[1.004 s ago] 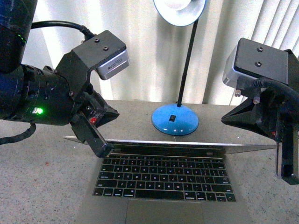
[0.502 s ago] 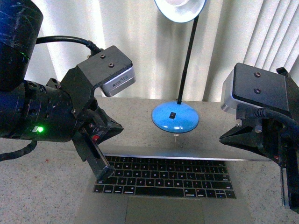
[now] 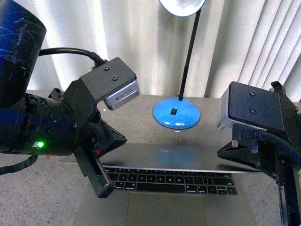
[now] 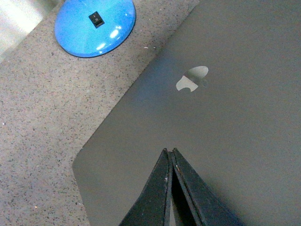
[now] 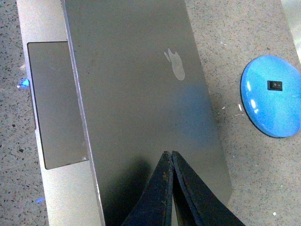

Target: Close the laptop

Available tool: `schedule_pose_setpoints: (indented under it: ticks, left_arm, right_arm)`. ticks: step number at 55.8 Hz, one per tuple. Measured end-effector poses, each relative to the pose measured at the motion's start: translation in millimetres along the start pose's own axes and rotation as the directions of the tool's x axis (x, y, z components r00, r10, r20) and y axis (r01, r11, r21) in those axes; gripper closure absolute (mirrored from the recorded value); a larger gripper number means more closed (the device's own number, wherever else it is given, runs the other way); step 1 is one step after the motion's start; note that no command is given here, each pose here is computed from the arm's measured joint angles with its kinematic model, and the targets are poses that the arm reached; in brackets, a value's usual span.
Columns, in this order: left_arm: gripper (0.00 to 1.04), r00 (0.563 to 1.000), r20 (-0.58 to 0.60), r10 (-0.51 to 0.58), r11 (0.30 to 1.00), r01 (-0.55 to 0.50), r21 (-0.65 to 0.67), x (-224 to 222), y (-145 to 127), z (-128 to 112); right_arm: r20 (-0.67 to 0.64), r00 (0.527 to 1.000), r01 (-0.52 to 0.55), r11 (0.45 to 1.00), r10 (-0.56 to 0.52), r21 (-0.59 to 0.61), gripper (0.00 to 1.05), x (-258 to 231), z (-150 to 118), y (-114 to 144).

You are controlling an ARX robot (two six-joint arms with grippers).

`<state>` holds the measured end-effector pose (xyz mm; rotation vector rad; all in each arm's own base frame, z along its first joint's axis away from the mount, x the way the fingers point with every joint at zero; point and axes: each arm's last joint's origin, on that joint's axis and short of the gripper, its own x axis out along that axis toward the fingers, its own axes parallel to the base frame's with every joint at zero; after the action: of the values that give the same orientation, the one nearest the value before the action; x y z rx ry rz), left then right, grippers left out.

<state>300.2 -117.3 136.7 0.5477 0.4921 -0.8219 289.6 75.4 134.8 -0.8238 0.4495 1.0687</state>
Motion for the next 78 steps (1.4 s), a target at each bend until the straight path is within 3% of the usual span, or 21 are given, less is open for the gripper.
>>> schedule_pose_setpoints:
  ticks: [47,78]
  left_arm:
    - [1.01,0.996,-0.032,-0.089,0.996,0.089,-0.004,19,-26,-26]
    - [1.01,0.987,-0.056,-0.148,0.988,0.145,-0.051,37,-51,-64]
  right_arm:
    - [-0.016,0.998,-0.062,0.998,0.062,0.018,1.02,21,-28,23]
    - [-0.050,0.993,-0.106,0.993,0.109,0.051,1.02,46,-57,51]
